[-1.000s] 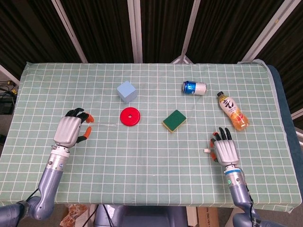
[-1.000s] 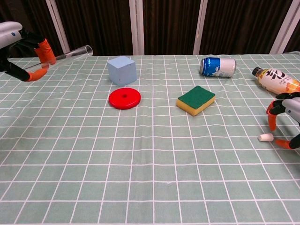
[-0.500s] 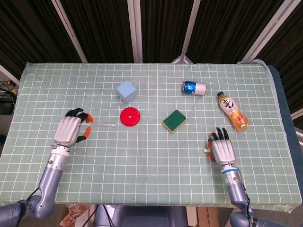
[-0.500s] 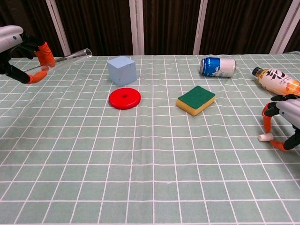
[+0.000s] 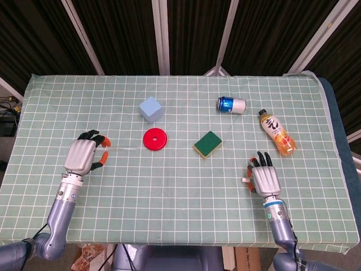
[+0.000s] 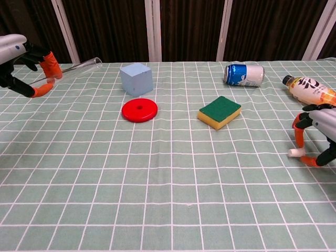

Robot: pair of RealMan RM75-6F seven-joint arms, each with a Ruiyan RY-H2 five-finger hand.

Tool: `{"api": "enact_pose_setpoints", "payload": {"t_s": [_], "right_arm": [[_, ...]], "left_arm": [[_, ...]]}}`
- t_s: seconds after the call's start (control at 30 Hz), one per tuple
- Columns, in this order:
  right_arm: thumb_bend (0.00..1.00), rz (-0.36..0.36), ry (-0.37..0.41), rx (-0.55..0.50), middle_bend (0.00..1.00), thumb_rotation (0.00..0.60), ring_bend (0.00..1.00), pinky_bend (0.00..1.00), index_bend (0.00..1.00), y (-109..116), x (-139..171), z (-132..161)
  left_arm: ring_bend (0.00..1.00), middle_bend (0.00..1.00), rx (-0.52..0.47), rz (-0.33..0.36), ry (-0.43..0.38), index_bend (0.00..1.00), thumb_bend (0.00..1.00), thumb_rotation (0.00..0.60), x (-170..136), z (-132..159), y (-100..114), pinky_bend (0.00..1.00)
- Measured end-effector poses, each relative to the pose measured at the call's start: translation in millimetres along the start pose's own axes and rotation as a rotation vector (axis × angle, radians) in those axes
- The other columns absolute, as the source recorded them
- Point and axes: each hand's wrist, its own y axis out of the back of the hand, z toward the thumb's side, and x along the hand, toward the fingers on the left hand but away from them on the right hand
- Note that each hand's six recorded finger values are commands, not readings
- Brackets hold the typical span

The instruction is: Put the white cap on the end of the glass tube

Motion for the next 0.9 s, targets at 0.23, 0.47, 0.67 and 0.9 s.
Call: {"api": "enact_pose_setpoints", "payload": {"t_s": [0.23, 0.47, 0.67, 0.9], "right_arm": [[0.33, -0.105, 0.039, -0.017, 0.27, 0.600, 0.05, 0.00, 0.65, 41, -6, 8], [0.33, -0.304, 0.080, 0.021, 0.27, 0.600, 0.05, 0.00, 0.65, 117, -27, 20], [0.33, -0.419, 0.100, 0.091, 0.27, 0.600, 0.05, 0.00, 0.65, 156, -45, 33], [0.33, -0.515, 0.140, 0.191, 0.27, 0.600, 0.05, 0.00, 0.65, 175, -63, 52]], "left_arm": [[0.22, 0.54, -0.065, -0.003, 0.033, 0.52, 0.66, 0.600, 9, 2, -4, 0.25], [0.22, 0.54, -0.135, -0.044, 0.087, 0.52, 0.66, 0.600, 22, 16, -15, 0.25], [0.22, 0.55, -0.144, -0.081, 0.122, 0.52, 0.66, 0.600, 34, 33, -24, 0.25], [0.22, 0.56, -0.168, -0.134, 0.176, 0.52, 0.66, 0.600, 50, 48, -29, 0.25]]}}
